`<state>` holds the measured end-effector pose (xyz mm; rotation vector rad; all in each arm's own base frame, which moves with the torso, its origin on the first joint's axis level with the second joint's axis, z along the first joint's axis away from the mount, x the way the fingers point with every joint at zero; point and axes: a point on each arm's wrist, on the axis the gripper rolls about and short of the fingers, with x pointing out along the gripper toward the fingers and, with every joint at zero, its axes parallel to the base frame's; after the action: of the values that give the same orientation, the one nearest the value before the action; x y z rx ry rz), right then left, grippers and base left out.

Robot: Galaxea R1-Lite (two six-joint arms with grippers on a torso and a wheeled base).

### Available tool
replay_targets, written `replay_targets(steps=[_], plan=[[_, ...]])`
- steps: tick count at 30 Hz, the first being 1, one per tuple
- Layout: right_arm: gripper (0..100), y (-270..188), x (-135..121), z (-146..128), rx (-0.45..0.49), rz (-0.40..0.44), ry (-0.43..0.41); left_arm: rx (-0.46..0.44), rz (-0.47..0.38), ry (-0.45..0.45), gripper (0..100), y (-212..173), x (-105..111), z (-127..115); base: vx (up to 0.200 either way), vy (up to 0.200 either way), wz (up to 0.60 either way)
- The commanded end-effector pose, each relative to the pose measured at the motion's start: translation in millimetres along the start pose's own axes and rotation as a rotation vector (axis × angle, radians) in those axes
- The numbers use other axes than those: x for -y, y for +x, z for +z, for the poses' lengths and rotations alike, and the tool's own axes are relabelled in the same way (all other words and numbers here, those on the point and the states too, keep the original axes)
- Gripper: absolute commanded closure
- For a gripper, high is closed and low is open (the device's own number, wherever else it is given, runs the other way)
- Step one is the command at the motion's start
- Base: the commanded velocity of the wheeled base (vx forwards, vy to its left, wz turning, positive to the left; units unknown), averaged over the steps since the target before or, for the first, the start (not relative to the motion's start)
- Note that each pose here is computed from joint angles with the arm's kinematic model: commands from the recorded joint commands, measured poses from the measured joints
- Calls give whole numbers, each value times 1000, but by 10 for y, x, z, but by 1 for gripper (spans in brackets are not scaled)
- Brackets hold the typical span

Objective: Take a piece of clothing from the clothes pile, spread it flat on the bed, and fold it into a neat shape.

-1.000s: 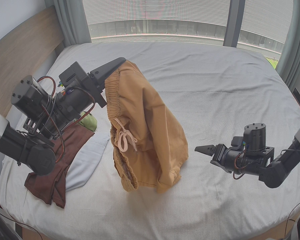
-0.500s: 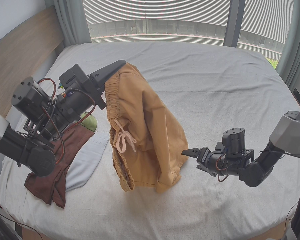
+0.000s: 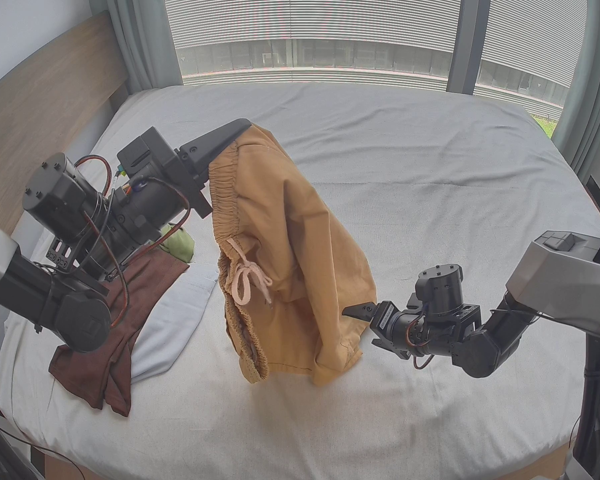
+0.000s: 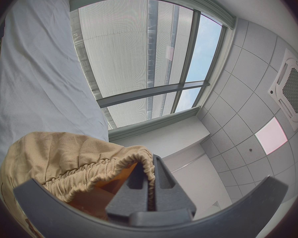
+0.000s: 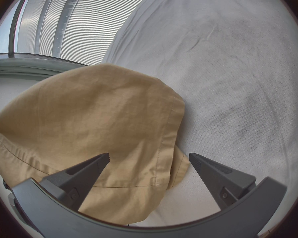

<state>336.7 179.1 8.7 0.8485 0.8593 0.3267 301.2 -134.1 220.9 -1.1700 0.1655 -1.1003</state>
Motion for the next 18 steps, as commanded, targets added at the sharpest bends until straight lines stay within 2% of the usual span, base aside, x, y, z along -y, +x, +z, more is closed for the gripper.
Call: replay_targets(steps=[1,18], plan=[[0,118,59,-62,-19,-13,0,0,2,-1,100,5,-17,1,0,0,0],[0,268,-260,-217,-66,25,4,4,-2,4,100,14,-12,14,0,0,0]])
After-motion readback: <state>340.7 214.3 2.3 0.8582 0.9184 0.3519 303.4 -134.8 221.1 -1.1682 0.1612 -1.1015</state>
